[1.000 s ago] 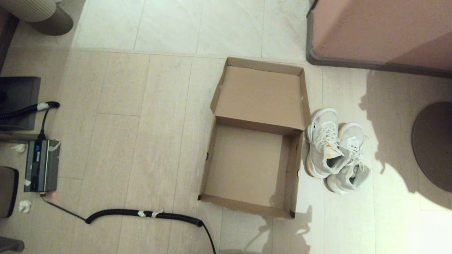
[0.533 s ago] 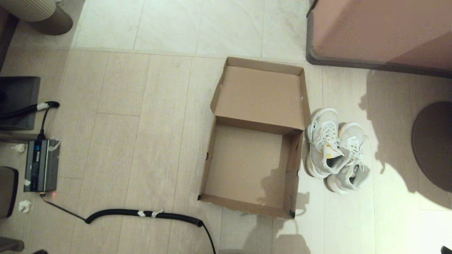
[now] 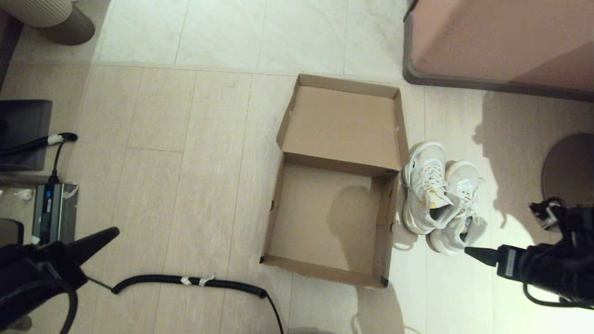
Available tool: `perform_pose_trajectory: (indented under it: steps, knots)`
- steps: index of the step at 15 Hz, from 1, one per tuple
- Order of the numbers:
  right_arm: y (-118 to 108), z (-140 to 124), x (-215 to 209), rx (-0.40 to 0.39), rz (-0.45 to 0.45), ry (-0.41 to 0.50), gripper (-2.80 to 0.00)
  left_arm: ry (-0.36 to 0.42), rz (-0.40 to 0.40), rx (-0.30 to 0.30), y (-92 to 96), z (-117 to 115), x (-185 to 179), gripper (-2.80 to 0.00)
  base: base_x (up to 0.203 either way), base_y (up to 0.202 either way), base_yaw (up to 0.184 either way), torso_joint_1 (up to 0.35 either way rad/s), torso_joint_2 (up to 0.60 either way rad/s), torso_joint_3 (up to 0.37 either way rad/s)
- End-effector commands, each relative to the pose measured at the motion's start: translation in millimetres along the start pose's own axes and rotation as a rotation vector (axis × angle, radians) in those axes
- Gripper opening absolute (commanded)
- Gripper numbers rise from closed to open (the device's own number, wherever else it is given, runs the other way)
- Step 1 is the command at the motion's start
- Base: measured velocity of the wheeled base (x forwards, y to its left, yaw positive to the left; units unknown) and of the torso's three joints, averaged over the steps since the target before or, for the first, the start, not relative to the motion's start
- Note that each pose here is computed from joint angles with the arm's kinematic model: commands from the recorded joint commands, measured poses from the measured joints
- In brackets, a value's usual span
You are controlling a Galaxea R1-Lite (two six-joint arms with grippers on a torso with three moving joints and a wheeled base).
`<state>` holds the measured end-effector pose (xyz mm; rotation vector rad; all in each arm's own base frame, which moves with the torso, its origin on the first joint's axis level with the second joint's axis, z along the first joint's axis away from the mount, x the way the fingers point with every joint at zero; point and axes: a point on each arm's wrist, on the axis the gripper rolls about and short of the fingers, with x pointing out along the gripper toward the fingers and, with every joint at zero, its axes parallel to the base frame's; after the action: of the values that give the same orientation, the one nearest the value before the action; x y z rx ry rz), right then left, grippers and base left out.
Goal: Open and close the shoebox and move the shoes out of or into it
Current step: Put the shoes into the shoe box
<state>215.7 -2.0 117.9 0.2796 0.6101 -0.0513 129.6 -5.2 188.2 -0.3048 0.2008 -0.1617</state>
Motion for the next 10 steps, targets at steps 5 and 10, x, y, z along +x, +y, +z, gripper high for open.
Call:
perform_pose_trajectory:
  steps: [5, 10]
  knots:
    - [-21.7, 6.2, 128.6, 0.105, 0.005, -0.091, 0.00, 0.097, 0.003, -0.053, 3.0, -16.1, 11.4, -2.80, 0.000, 0.000, 0.000, 0.000, 0.00, 0.000]
    - [-33.4, 21.6, 144.2, 0.122, -0.010, -0.144, 0.00, 0.118, 0.009, -0.057, 4.6, -22.0, 10.9, -2.80, 0.000, 0.000, 0.000, 0.000, 0.00, 0.000]
